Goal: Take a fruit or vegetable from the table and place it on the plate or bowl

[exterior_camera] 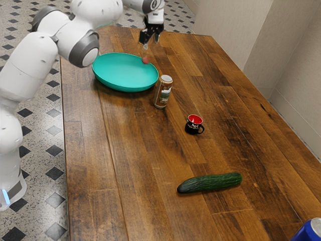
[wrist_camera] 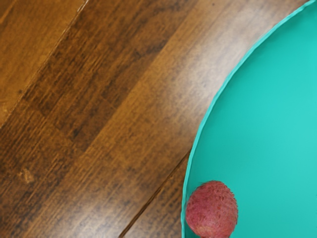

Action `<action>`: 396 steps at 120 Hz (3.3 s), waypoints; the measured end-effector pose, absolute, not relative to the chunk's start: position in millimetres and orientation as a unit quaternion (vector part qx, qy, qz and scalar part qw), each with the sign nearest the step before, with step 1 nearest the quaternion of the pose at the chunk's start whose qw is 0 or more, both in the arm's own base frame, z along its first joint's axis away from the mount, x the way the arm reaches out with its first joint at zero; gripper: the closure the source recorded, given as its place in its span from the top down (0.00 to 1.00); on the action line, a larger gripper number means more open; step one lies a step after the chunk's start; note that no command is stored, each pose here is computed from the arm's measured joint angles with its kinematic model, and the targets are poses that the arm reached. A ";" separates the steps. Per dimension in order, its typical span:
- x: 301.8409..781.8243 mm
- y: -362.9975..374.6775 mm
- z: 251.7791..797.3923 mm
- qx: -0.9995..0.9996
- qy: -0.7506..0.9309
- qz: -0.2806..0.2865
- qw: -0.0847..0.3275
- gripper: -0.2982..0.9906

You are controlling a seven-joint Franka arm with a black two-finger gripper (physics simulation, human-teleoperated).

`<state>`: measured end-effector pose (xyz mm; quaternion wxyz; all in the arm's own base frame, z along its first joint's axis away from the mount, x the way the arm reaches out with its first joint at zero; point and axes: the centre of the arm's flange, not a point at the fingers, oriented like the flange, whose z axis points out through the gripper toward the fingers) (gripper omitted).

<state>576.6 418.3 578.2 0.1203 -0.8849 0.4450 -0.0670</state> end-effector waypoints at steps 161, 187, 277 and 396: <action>605.3 -279.1 499.3 -0.202 0.971 0.029 -0.125 0.77; 622.2 -271.2 476.8 -0.164 0.979 0.018 -0.122 0.77; 650.2 -252.2 464.8 -0.092 0.993 0.050 -0.058 0.77; 660.6 -261.5 469.1 -0.066 0.997 0.031 -0.018 0.77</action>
